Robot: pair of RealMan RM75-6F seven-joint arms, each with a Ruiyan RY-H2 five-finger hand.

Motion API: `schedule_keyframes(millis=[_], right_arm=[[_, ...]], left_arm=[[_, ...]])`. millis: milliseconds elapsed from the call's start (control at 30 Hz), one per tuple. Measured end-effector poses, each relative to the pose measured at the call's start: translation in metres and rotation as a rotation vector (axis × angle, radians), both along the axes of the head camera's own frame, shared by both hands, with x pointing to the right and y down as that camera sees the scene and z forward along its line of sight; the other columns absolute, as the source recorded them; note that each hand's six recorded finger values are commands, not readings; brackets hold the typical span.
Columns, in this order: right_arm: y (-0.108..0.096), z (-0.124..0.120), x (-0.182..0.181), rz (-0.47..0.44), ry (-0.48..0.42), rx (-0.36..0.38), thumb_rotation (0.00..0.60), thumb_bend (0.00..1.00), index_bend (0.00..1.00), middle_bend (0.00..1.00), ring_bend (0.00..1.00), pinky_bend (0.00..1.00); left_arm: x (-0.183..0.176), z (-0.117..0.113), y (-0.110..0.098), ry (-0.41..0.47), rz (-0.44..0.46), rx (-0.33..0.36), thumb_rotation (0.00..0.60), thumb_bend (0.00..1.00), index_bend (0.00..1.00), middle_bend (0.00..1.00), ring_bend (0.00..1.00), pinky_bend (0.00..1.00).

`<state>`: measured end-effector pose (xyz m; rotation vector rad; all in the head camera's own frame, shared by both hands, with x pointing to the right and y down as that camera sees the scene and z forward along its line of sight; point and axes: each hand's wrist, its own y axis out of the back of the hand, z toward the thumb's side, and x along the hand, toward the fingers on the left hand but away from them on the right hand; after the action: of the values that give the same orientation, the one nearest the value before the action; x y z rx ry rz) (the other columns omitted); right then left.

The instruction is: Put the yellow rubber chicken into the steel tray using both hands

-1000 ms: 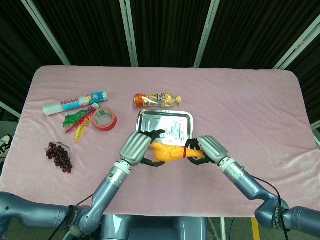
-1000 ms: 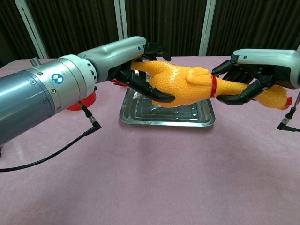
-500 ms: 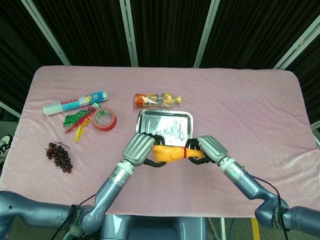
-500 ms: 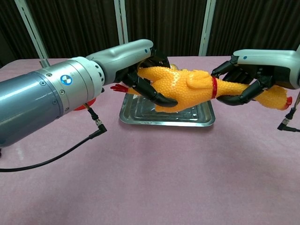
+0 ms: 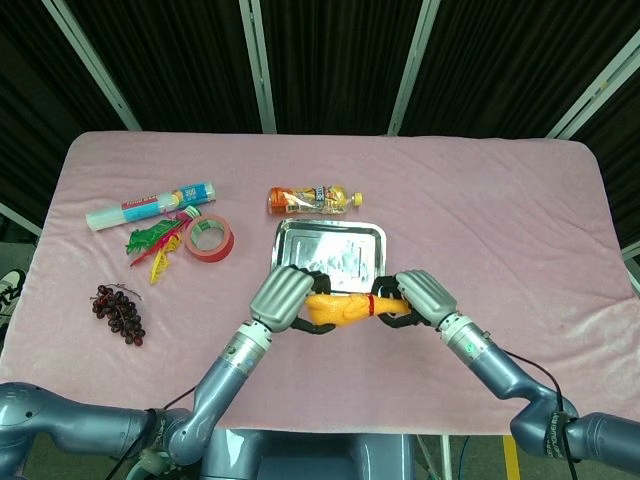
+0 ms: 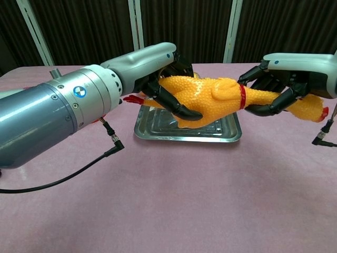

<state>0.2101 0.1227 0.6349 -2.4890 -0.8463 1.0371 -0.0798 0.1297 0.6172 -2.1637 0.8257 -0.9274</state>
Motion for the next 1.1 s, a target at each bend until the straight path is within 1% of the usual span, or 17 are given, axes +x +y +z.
schedule_keyframes(millis=[200, 267, 300, 333, 367, 433, 467, 500, 533, 567, 633, 667, 733, 800, 867, 1100], right_arm=[[-0.001, -0.001, 0.001, 0.004, -0.002, 0.002, 0.6, 0.66, 1.0, 0.73, 0.77, 0.85], [-0.001, -0.001, 0.001, 0.006, -0.003, 0.004, 0.6, 0.66, 1.0, 0.73, 0.77, 0.85], [-0.001, -0.002, 0.002, 0.006, -0.003, 0.005, 0.6, 0.66, 1.0, 0.73, 0.77, 0.85], [-0.001, -0.002, 0.002, 0.007, -0.003, 0.007, 0.6, 0.66, 1.0, 0.73, 0.77, 0.85], [-0.001, -0.002, 0.002, 0.008, -0.002, 0.007, 0.6, 0.66, 1.0, 0.73, 0.77, 0.85], [-0.001, -0.002, 0.003, 0.01, -0.001, 0.007, 0.6, 0.66, 1.0, 0.73, 0.77, 0.85], [-0.001, -0.002, 0.004, 0.01, 0.0, 0.008, 0.6, 0.66, 1.0, 0.73, 0.77, 0.85], [-0.001, -0.002, 0.005, 0.01, 0.002, 0.008, 0.6, 0.66, 1.0, 0.73, 0.77, 0.85], [-0.002, -0.002, 0.005, 0.011, 0.003, 0.008, 0.6, 0.66, 1.0, 0.73, 0.77, 0.85], [-0.002, -0.002, 0.007, 0.014, 0.007, 0.01, 0.6, 0.66, 1.0, 0.73, 0.77, 0.85], [-0.002, -0.002, 0.009, 0.017, 0.009, 0.011, 0.6, 0.66, 1.0, 0.73, 0.77, 0.85], [-0.002, -0.002, 0.01, 0.018, 0.01, 0.012, 0.6, 0.66, 1.0, 0.73, 0.77, 0.85], [-0.002, -0.002, 0.011, 0.02, 0.011, 0.012, 0.6, 0.66, 1.0, 0.73, 0.77, 0.85], [-0.002, -0.002, 0.013, 0.025, 0.012, 0.013, 0.6, 0.66, 1.0, 0.73, 0.77, 0.85], [-0.002, -0.002, 0.014, 0.029, 0.012, 0.012, 0.6, 0.66, 1.0, 0.73, 0.77, 0.85], [-0.003, 0.0, 0.02, 0.045, 0.011, 0.006, 0.6, 0.66, 1.0, 0.73, 0.77, 0.85]], left_arm=[[0.0, -0.001, -0.001, 0.011, -0.006, 0.004, 0.597, 0.66, 0.85, 0.93, 0.79, 0.52], [0.0, -0.001, -0.001, 0.014, -0.01, 0.008, 0.599, 0.63, 0.82, 0.91, 0.78, 0.52], [-0.002, -0.002, -0.001, 0.014, -0.012, 0.009, 0.6, 0.59, 0.76, 0.85, 0.74, 0.52], [-0.003, -0.002, -0.002, 0.013, -0.012, 0.009, 0.6, 0.51, 0.68, 0.78, 0.69, 0.52], [-0.005, -0.002, -0.002, 0.011, -0.012, 0.008, 0.6, 0.45, 0.61, 0.72, 0.65, 0.52], [-0.008, -0.003, -0.002, 0.005, -0.012, 0.011, 0.6, 0.24, 0.44, 0.57, 0.54, 0.5], [-0.009, -0.003, -0.002, 0.004, -0.014, 0.014, 0.6, 0.18, 0.39, 0.53, 0.5, 0.49], [-0.011, -0.004, -0.003, 0.003, -0.02, 0.02, 0.6, 0.12, 0.31, 0.46, 0.44, 0.46], [-0.015, -0.004, -0.004, 0.0, -0.028, 0.023, 0.593, 0.08, 0.23, 0.39, 0.37, 0.43], [-0.017, -0.004, -0.004, -0.003, -0.031, 0.023, 0.583, 0.06, 0.18, 0.34, 0.33, 0.41], [-0.022, -0.004, -0.006, -0.011, -0.034, 0.022, 0.543, 0.02, 0.08, 0.23, 0.21, 0.34], [-0.024, -0.005, -0.006, -0.014, -0.035, 0.021, 0.535, 0.02, 0.06, 0.2, 0.19, 0.33], [-0.027, -0.005, -0.007, -0.016, -0.04, 0.018, 0.527, 0.01, 0.01, 0.13, 0.11, 0.27], [-0.03, -0.006, -0.007, -0.015, -0.044, 0.023, 0.523, 0.01, 0.0, 0.1, 0.08, 0.23], [-0.033, -0.008, -0.008, -0.011, -0.047, 0.029, 0.522, 0.01, 0.0, 0.09, 0.07, 0.22], [-0.047, -0.025, -0.007, 0.014, -0.053, 0.079, 0.525, 0.01, 0.0, 0.09, 0.07, 0.21]])
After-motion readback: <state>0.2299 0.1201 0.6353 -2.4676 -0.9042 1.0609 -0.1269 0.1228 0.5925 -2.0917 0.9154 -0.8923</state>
